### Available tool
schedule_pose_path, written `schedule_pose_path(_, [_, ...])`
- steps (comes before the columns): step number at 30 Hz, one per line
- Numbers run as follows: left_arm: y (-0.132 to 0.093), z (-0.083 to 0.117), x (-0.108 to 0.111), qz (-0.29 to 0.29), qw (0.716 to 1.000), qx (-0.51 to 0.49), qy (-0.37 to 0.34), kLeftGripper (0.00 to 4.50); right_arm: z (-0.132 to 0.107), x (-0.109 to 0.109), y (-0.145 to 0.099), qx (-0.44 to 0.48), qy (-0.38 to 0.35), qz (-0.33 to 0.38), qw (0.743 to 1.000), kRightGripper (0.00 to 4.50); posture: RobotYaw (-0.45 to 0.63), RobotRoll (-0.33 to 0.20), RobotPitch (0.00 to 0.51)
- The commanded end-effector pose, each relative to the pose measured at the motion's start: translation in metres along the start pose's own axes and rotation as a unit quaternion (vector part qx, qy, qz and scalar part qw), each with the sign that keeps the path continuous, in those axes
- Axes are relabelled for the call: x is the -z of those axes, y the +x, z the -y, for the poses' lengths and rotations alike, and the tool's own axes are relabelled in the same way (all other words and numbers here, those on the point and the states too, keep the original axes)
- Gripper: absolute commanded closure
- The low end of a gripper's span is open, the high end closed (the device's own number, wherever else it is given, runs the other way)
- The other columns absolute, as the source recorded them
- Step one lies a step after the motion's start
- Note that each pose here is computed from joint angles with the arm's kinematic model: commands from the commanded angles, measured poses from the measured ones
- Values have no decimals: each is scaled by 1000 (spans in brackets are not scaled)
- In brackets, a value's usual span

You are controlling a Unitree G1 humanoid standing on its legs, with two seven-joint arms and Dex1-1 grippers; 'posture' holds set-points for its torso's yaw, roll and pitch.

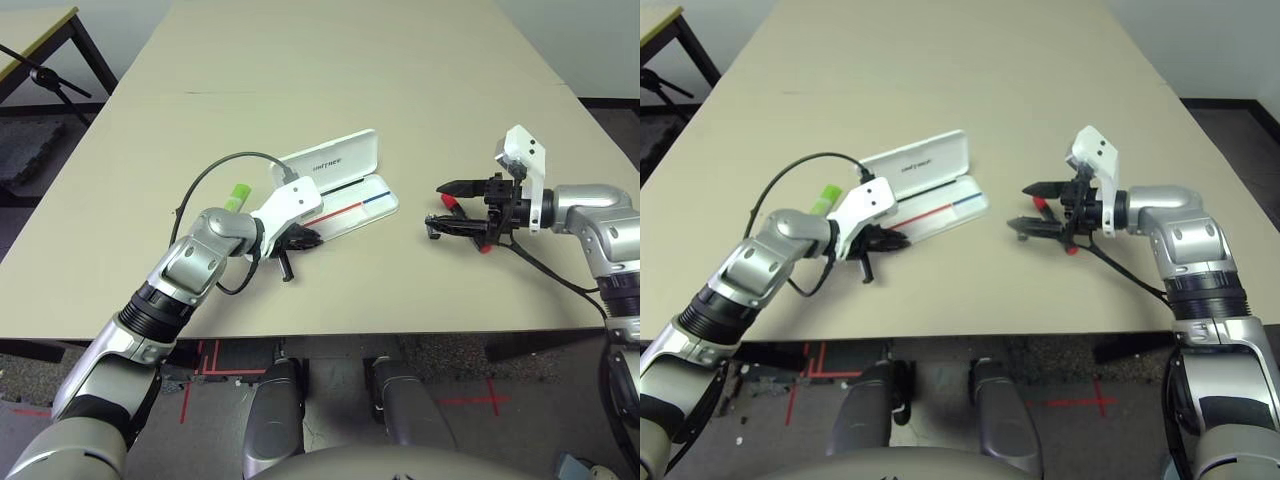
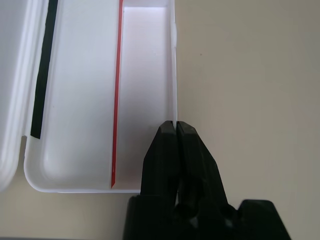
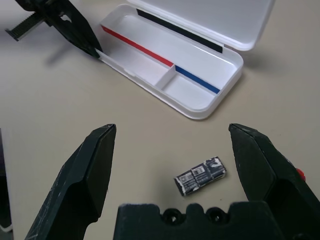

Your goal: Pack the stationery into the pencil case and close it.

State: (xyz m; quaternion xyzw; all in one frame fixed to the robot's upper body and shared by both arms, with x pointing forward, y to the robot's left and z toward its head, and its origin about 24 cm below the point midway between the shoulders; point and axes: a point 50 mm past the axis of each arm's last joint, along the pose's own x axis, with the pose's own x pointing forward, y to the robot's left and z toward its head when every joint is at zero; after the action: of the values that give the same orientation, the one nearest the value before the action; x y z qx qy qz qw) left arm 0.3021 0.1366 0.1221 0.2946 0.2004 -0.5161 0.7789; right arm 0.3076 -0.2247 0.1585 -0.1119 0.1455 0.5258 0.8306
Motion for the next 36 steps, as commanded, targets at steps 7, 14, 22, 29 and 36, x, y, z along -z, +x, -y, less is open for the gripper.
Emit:
schedule_pose_path(7, [-28, 5, -4, 13, 992, 67, 107, 4467, -13, 3, 7, -41, 3, -13, 999, 0, -82, 0, 142])
schedule_pose_path(14, [-35, 8, -2, 26, 990, 76, 115, 4467, -20, 11, 12, -66, -4, -56, 996, 0, -70, 0, 141])
schedule_pose_path(22, [-36, 13, 7, 32, 990, 87, 111, 4467, -22, 18, 19, -80, -10, -75, 994, 0, -59, 0, 136])
schedule_pose_path(29, [-36, 14, 14, 29, 989, 90, 112, 4467, -20, 18, 20, -84, -16, -78, 993, 0, -52, 0, 130])
schedule_pose_path(36, [-36, 13, 17, 24, 989, 92, 114, 4467, -19, 18, 22, -87, -21, -79, 993, 0, -51, 0, 123])
